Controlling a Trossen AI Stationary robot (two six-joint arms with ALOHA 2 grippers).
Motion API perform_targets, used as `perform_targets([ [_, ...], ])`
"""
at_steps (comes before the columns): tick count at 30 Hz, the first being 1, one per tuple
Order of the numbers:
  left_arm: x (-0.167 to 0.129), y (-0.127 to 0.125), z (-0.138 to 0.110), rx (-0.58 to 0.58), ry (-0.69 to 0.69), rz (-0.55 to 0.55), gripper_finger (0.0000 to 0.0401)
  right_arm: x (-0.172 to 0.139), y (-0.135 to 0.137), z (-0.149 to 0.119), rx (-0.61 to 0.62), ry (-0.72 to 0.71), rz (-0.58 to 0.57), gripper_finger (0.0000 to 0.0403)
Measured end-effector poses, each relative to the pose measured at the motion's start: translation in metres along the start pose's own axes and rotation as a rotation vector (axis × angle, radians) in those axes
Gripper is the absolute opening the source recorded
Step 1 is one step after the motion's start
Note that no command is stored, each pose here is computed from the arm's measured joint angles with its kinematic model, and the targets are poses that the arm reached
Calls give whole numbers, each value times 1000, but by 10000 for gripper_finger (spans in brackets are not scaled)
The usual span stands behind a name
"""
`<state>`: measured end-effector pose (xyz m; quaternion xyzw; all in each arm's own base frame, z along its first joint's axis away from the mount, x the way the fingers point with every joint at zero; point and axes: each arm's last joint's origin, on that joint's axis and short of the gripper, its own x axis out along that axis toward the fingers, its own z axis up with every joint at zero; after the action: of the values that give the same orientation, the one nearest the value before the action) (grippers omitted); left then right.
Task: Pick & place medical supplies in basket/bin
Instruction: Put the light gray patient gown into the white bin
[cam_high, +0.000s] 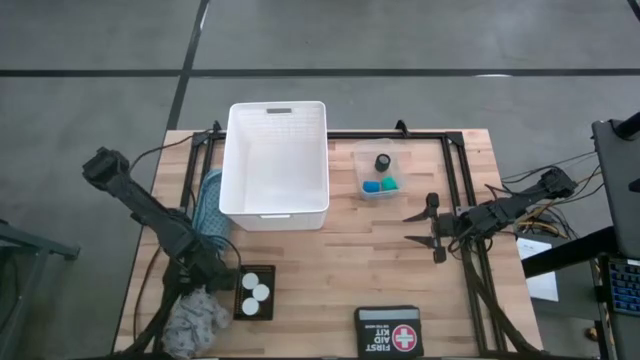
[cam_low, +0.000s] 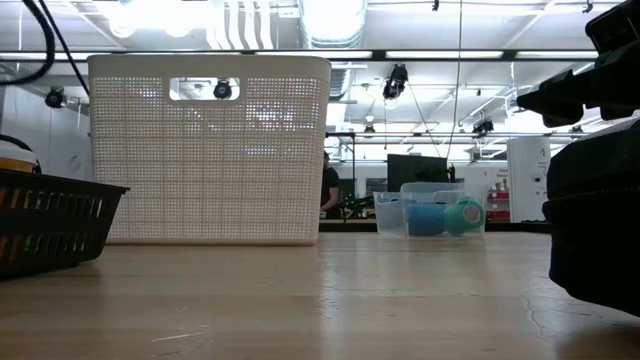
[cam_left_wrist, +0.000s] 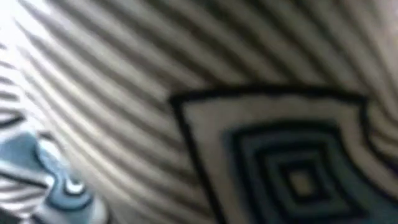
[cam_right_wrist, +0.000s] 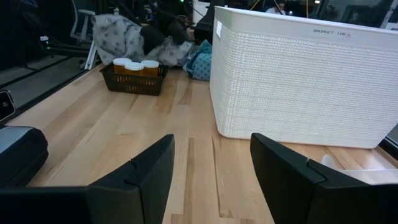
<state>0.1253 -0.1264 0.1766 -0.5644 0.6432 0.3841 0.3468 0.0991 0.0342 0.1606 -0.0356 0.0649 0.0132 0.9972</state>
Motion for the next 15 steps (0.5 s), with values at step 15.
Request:
perform_targets([
  [15, -101, 25, -40, -60, 2, -73, 118, 0, 0, 0, 0, 0, 0, 206],
])
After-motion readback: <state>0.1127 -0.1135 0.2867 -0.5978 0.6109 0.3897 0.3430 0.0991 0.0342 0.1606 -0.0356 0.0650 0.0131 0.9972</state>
